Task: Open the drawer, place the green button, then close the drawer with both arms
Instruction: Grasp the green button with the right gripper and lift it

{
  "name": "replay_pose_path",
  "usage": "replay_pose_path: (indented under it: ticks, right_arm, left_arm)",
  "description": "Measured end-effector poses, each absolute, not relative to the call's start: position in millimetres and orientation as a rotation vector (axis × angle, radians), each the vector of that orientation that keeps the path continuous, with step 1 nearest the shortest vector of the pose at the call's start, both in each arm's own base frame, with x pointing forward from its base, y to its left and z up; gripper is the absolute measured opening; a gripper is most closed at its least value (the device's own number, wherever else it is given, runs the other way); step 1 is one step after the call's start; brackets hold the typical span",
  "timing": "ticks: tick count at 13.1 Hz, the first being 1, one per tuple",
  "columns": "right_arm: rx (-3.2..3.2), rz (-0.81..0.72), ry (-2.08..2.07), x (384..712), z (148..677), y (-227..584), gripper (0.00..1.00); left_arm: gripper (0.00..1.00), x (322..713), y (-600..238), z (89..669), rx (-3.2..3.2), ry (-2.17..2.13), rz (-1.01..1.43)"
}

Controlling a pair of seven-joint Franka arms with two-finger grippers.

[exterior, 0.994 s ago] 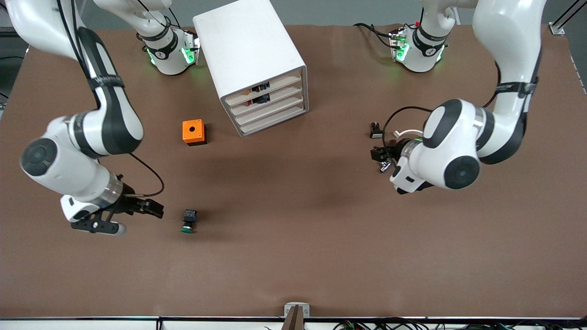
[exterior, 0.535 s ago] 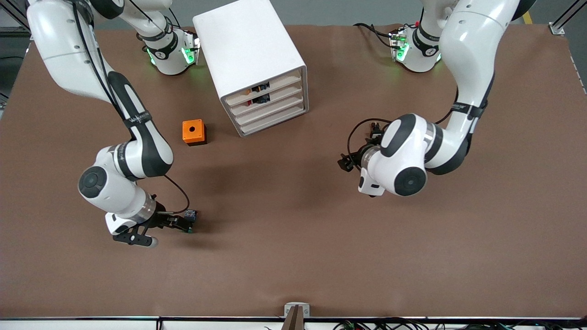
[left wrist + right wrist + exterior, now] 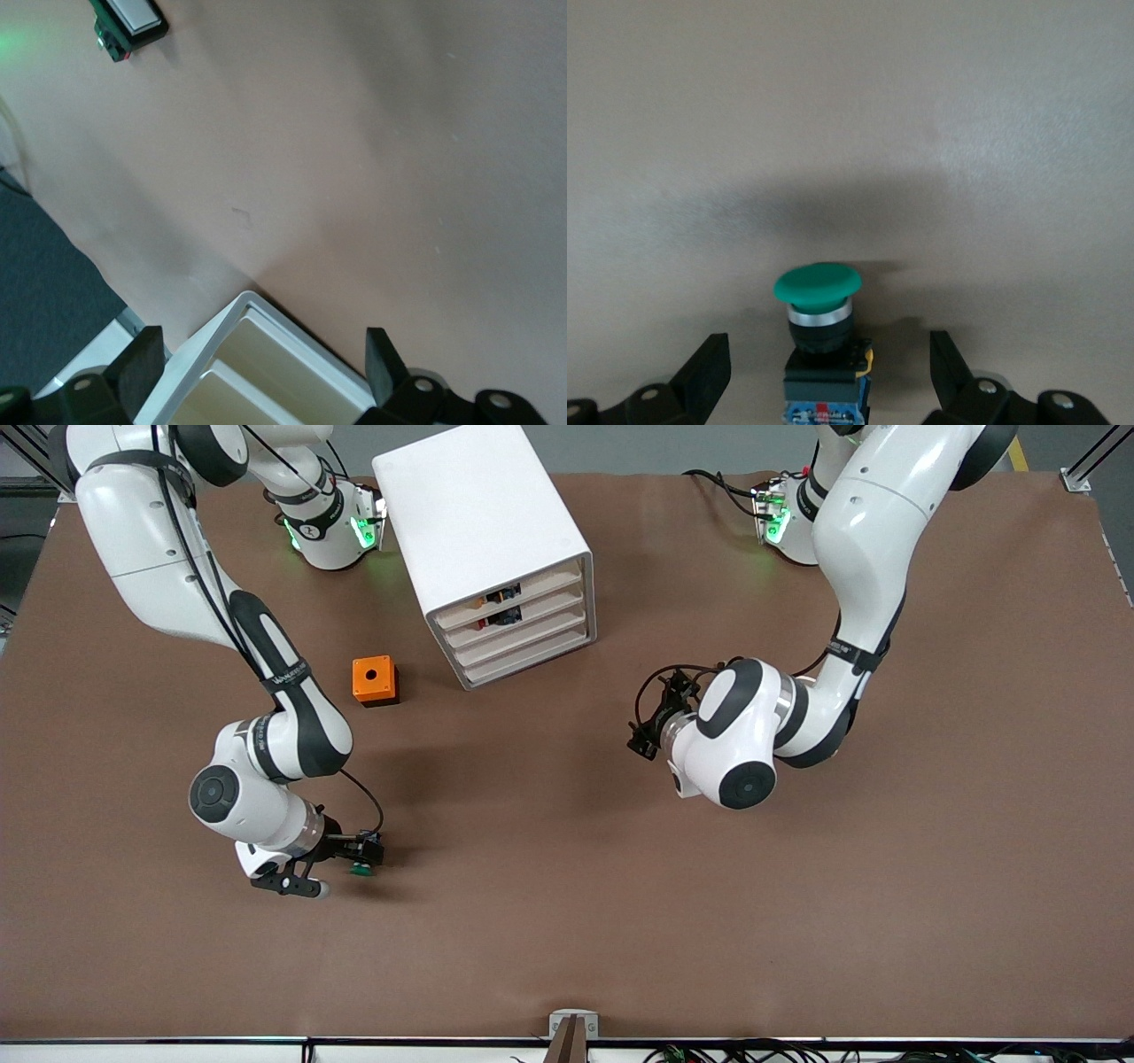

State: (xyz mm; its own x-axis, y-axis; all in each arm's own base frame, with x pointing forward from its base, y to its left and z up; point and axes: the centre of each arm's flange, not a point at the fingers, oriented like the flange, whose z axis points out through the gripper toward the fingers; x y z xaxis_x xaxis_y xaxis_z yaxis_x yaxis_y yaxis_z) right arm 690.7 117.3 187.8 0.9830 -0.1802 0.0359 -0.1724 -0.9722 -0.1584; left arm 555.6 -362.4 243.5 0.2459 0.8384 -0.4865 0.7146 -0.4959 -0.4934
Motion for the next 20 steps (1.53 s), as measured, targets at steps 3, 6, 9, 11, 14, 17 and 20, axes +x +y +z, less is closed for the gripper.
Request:
replay_pose_path:
  ticks: [3, 6, 9, 11, 14, 17, 20]
  right_arm:
    - [-2.983, 0.001, 0.268, 686, 181, 118, 0.85]
    - [-2.968, 0.098, 0.330, 681, 181, 122, 0.51]
    - [-2.953, 0.109, 0.348, 682, 185, 125, 0.42]
    - [-2.949, 0.126, 0.373, 684, 193, 128, 0.42]
    - [-2.939, 0.147, 0.446, 686, 237, 143, 0.42]
    - [-2.955, 0.180, 0.461, 682, 293, 144, 0.42]
    - [-2.970, 0.252, 0.557, 669, 345, 140, 0.42]
  left_arm:
    - [1.00, 538, -386, 228, -2.164, -1.584, 1.094]
    - [1.00, 507, -427, 209, -1.822, -1.773, 1.090]
    - [1.00, 488, -440, 163, -1.573, -1.811, 1.219]
    - [0.98, 478, -456, 154, -1.468, -1.814, 1.354]
    - [0.92, 471, -469, 150, -1.280, -1.849, 1.412]
    - [0.69, 453, -480, 132, -1.180, -1.839, 1.386]
    - [0.65, 441, -494, 128, -1.103, -1.823, 1.424]
